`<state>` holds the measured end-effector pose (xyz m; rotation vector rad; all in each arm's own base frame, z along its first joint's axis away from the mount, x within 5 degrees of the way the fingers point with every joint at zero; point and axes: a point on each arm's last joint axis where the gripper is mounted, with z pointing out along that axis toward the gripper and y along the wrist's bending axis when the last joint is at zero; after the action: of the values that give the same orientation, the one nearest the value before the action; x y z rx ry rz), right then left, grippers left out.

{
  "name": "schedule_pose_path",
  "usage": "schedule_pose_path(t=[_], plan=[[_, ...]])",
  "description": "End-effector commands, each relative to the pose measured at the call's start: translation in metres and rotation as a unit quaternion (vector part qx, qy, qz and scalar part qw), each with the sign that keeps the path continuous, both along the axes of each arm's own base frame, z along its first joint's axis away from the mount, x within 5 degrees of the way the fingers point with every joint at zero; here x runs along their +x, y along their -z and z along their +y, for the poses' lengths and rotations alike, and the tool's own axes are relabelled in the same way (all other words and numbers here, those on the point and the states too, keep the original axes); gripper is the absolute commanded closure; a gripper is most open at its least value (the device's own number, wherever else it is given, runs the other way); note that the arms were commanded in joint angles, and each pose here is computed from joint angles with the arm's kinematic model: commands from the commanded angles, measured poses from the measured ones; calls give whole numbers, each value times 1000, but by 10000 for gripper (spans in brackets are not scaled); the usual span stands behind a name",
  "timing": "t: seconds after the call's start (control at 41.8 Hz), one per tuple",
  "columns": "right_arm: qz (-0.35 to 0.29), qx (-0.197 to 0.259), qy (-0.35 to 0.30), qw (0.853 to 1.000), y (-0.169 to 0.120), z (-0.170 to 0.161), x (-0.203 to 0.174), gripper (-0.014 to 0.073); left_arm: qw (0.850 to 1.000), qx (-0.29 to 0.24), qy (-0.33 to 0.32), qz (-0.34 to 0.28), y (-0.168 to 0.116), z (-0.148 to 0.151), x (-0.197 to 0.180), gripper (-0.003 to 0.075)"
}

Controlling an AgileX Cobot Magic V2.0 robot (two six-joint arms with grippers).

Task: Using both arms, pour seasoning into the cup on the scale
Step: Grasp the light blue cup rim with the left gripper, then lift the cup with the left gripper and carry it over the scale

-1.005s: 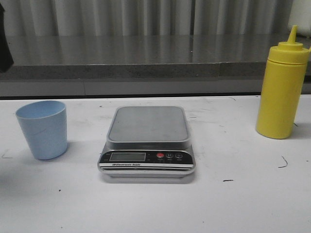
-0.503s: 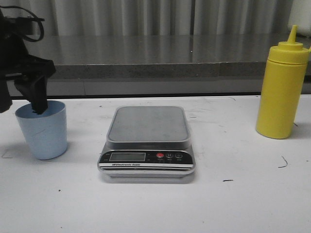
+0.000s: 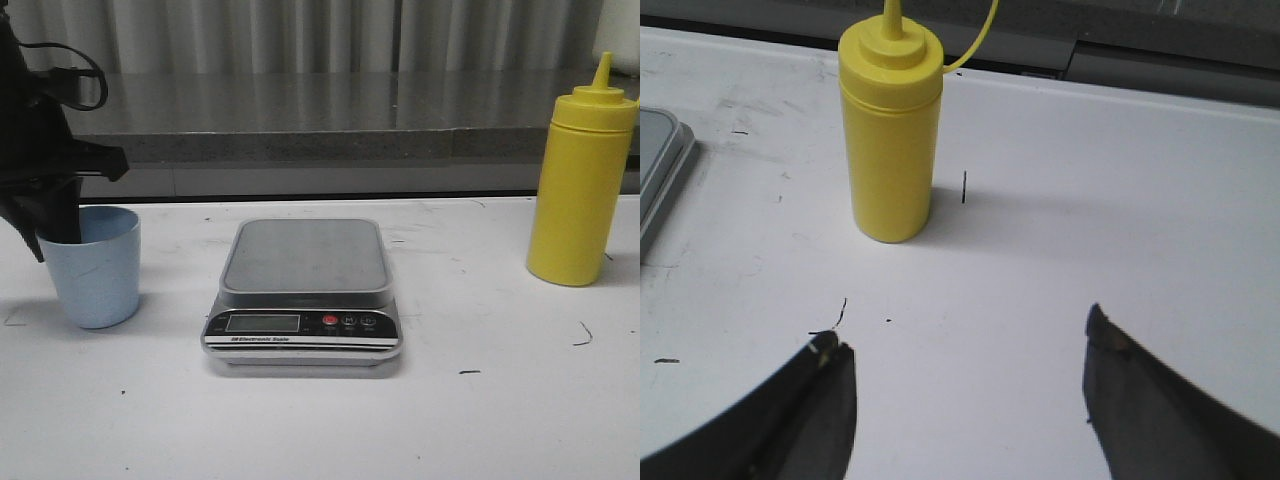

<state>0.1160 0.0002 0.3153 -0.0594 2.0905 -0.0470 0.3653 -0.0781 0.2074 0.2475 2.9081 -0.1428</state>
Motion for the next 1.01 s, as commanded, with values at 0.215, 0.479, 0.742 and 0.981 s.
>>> schedule_pose_path(t=[0.215, 0.479, 0.742, 0.981], plan=[[-49, -10, -2, 999, -16, -1, 4, 86, 997, -27, 12, -73, -56, -16, -6, 740], [-49, -10, -2, 999, -16, -1, 4, 86, 986, -66, 61, -137, -110, -76, -15, 741], [-49, -10, -2, 999, -16, -1, 4, 86, 981, -98, 68, -155, -114, -122, -10, 741], [-49, -10, -2, 999, -16, -1, 4, 86, 985, -91, 74, -127, -93, -146, 8, 741]])
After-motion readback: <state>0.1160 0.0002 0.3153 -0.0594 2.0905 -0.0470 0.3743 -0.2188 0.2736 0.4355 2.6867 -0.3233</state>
